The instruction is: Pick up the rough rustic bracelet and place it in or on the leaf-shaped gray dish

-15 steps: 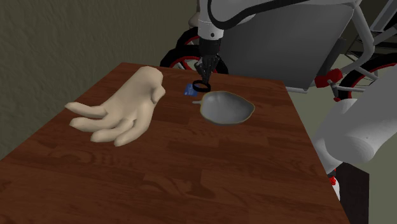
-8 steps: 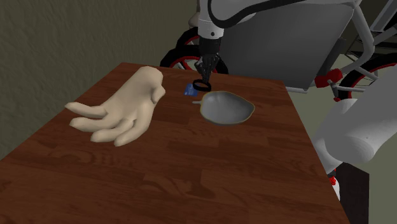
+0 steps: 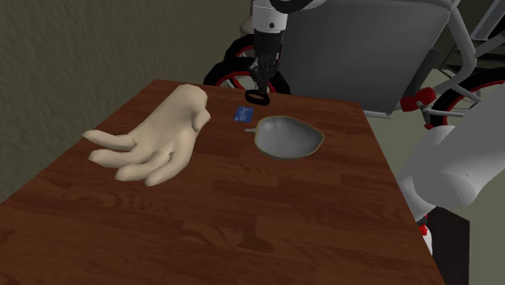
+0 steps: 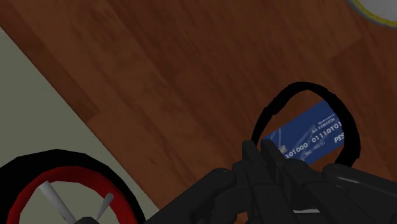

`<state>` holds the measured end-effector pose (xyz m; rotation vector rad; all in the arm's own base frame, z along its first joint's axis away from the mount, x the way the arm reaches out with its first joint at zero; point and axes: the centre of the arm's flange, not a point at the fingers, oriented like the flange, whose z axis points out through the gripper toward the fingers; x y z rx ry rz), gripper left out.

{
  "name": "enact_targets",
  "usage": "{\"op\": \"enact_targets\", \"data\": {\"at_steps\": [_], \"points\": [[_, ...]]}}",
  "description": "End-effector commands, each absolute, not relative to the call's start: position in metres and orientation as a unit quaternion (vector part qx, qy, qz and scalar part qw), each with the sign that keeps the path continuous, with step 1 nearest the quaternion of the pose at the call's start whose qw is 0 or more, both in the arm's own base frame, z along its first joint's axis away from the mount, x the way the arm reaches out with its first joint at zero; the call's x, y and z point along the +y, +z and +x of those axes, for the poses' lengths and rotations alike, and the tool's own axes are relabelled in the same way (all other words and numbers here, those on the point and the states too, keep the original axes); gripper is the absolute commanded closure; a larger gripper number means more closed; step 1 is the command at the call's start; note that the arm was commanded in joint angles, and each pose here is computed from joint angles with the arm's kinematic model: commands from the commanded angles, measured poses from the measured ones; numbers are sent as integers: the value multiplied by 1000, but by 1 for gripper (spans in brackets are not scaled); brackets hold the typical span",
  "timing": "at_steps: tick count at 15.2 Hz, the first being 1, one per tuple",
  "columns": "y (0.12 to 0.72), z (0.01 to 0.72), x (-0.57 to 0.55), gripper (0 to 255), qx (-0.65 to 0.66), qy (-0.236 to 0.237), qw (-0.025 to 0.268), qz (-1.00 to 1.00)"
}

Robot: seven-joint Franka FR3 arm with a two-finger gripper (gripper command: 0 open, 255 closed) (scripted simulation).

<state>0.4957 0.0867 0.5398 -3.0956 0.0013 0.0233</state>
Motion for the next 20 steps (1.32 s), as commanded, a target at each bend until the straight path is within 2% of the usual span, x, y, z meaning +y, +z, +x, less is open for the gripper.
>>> {"op": "enact_targets", "data": {"at_steps": [1,14,20], "points": [[550,494,87,255,0,8,23,-1000],[618,494,87,255,0,8,23,-1000],[620,424,124,255,0,8,23,-1000]]}}
